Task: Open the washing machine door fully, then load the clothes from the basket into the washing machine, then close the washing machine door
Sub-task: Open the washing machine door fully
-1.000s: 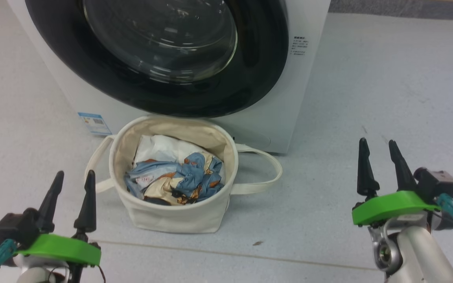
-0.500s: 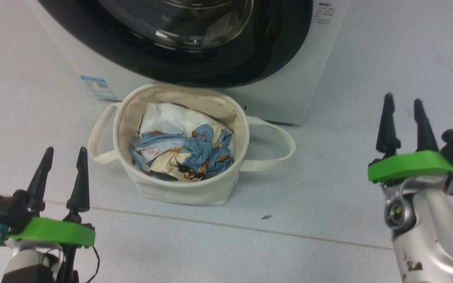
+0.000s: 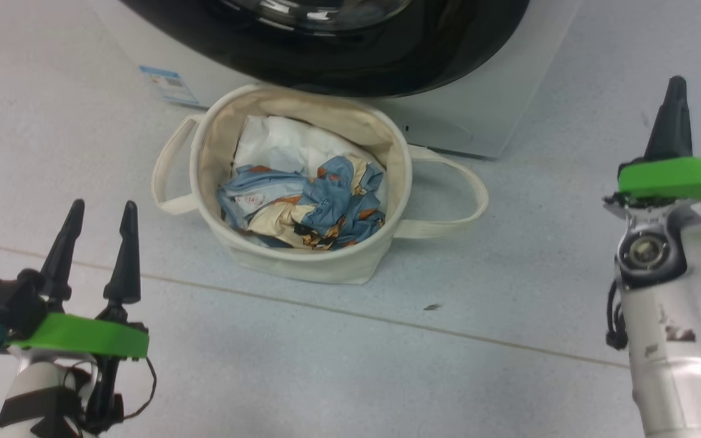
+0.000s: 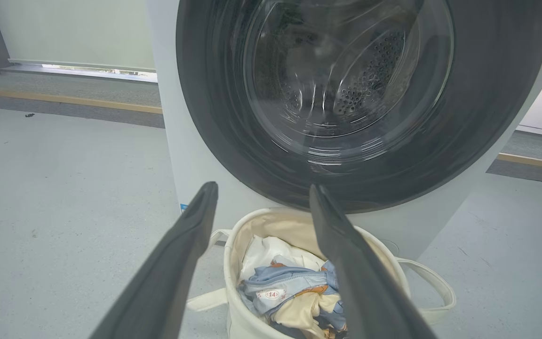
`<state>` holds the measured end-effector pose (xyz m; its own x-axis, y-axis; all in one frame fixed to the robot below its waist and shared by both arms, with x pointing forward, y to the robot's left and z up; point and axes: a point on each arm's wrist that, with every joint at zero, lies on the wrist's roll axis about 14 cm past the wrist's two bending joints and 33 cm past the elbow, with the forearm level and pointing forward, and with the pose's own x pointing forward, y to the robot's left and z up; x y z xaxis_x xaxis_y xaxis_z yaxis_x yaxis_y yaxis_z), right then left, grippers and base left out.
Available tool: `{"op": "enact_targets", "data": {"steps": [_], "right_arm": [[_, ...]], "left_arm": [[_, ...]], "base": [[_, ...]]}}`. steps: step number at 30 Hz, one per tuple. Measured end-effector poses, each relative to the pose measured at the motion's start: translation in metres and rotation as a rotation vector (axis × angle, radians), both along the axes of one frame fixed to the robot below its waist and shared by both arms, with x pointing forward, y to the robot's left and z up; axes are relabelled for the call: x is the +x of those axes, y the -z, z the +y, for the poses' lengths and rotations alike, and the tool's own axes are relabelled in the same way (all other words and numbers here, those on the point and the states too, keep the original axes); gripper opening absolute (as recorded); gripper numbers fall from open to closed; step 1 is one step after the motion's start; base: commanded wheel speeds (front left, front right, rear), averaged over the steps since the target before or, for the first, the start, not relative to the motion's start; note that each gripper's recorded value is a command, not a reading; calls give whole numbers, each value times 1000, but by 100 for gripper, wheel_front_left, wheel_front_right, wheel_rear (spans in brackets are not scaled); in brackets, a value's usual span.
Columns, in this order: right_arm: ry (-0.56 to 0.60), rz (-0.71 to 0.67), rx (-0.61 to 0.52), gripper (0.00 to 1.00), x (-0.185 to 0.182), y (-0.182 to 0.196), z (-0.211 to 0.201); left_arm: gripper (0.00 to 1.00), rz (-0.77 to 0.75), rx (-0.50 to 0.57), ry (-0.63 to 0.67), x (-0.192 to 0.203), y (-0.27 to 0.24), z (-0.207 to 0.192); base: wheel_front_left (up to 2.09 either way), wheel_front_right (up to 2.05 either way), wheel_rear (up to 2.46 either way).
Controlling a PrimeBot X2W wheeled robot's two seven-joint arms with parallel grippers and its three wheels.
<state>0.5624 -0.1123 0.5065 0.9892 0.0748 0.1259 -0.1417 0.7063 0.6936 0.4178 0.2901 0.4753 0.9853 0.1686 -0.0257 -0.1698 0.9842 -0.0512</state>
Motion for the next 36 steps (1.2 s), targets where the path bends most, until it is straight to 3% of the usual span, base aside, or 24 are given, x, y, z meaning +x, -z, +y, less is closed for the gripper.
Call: {"op": "enact_targets", "data": {"steps": [3, 9, 13, 28, 36], "right_arm": [[6, 37, 193, 0, 13, 6, 4], [-36, 74, 391, 0, 45, 5, 14], [-120, 103, 462, 0, 60, 0, 35], [-340, 158, 516, 0, 88, -17, 82], [-385, 165, 529, 0, 95, -26, 91]], "left_arm": [[100, 8, 8, -11, 1, 2, 6], [100, 24, 19, -35, 0, 7, 15], [100, 23, 29, -44, 2, 6, 20], [100, 63, 42, -65, 0, 18, 28], [100, 68, 44, -68, 0, 20, 29]], "base": [[0, 0, 0], [0, 0, 0], [0, 0, 0], [0, 0, 0], [0, 0, 0]]}}
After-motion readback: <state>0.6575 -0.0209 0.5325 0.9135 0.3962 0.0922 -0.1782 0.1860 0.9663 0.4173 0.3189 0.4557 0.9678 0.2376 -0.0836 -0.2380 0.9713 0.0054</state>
